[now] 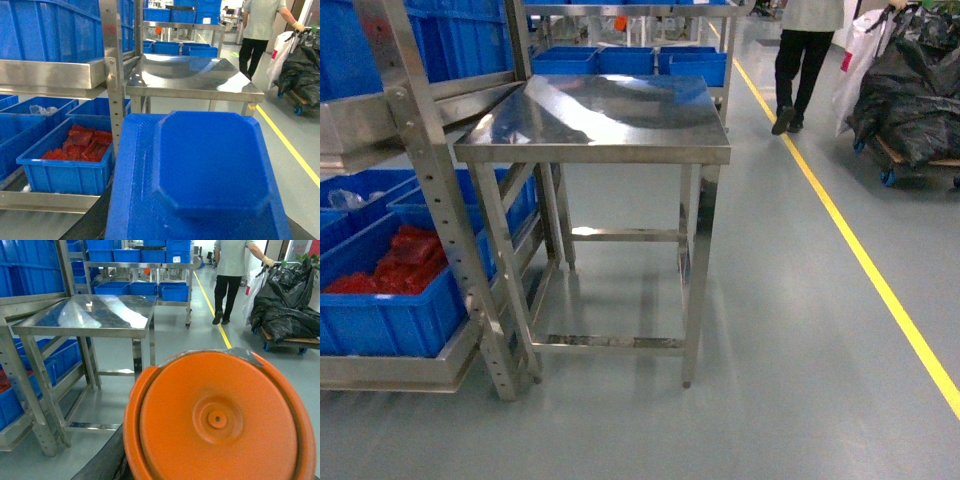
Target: Sort blue parts and orange caps into right shelf containers
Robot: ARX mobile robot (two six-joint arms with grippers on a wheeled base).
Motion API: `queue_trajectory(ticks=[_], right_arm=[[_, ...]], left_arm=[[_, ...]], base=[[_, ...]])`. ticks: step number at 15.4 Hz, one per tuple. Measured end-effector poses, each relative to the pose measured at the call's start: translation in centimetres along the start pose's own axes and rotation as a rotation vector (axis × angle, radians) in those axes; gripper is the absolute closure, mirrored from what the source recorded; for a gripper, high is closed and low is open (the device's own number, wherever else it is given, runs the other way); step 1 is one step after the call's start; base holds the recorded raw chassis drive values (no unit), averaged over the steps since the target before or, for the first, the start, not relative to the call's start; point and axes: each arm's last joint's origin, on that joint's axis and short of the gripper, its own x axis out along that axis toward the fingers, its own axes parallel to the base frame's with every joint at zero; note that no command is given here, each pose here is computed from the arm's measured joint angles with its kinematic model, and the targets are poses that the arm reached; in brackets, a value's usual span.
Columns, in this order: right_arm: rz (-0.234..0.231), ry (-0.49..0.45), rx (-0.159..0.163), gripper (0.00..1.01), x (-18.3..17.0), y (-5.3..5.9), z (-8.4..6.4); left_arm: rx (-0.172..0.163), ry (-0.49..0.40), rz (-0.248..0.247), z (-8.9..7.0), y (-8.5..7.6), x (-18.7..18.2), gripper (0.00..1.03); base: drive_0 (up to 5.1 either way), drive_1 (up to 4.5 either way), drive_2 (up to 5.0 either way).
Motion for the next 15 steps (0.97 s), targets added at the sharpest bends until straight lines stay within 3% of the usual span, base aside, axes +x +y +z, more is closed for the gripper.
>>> queue_trajectory(ticks=[5,8,15], right_arm=[[0.000,0.001,0.000,0.57,0.00,0.00,-0.01],[0.000,0.003,0.000,0.57,0.00,0.00,-0.03],[-0.001,0.002,0.000,0.57,0.00,0.00,-0.03]], left_arm=[[0.000,0.002,0.000,-0.02,0.00,0.00,0.61],[0.000,0.007,0.000,-0.07,0.00,0.00,0.61],[0.000,0.002,-0.002,-0.02,0.00,0.00,0.61]], base=[[0.0,4.26,-4.2],[0.0,0.00,0.0],[-4.8,1.73,3.3]])
